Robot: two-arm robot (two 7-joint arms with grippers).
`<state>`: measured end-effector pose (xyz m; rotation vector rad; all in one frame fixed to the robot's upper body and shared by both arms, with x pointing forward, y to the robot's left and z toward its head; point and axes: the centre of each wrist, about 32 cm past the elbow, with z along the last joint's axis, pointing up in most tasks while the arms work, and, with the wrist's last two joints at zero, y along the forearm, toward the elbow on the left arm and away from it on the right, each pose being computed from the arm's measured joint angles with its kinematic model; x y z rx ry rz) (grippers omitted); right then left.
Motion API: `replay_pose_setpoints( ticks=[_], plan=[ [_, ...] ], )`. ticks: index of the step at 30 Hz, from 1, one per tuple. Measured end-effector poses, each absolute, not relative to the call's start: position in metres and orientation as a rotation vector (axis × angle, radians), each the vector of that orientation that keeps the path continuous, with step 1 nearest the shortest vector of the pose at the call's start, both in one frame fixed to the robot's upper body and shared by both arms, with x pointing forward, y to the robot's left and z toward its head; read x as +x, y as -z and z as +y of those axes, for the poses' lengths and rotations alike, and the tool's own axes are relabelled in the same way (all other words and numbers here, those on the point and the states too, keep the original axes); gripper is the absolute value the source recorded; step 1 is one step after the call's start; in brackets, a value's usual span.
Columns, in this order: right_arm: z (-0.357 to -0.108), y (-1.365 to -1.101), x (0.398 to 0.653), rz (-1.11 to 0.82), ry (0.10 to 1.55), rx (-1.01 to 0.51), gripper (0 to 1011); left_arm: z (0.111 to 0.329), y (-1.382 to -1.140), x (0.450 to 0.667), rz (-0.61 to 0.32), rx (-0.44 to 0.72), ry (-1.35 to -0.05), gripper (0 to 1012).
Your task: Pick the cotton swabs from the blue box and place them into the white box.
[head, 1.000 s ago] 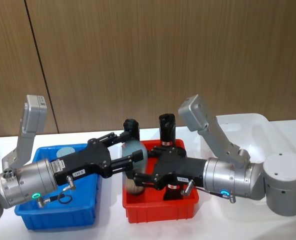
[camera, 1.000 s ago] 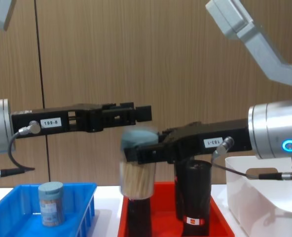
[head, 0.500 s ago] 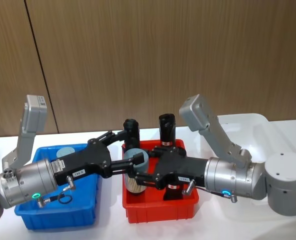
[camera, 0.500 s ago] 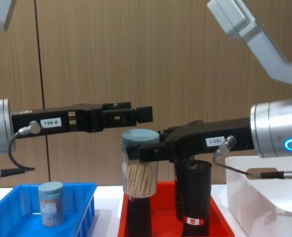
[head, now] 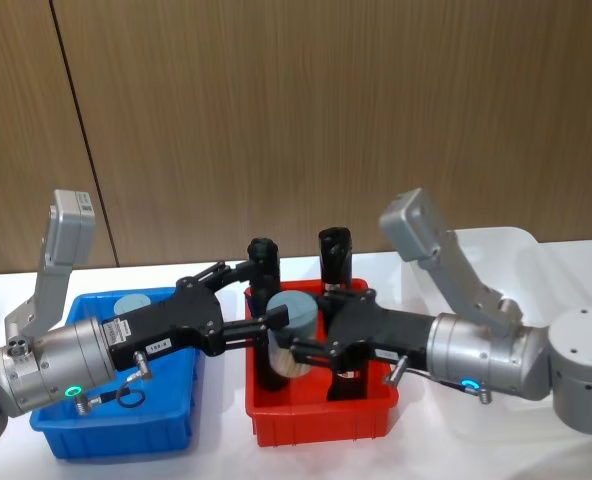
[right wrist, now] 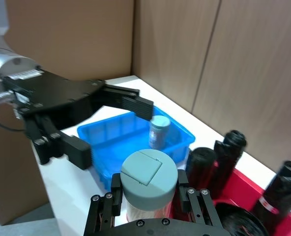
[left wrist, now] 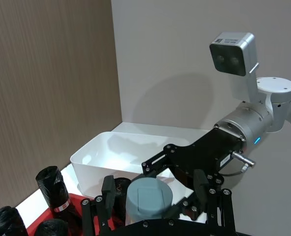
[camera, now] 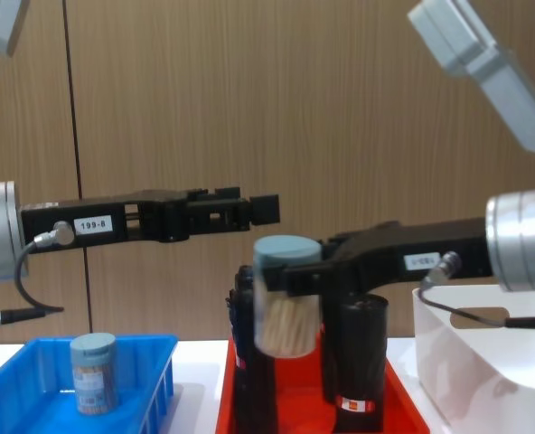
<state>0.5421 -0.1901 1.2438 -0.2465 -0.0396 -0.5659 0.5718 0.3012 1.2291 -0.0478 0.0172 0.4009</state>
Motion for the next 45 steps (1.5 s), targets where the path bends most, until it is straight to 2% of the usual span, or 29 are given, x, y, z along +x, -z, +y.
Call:
replay_pose_setpoints(
  ticks=[8,31,45],
  plan=[
    [-0.211,-1.239,0.543,-0.041,0.640,-0.245,647,0.301,-1.229,0.572,0.017,-0.048,-0.401,1004],
    [-0.301,-1.244,0.554,-0.089,0.928,-0.220,647,0.301,-1.229,0.572,0.017,-0.048,-0.401,1004],
    [-0.333,-1.241,0.566,-0.124,1.033,-0.267,647,0.301,-1.229,0.572,0.017,-0.048,-0.401,1004]
  ],
)
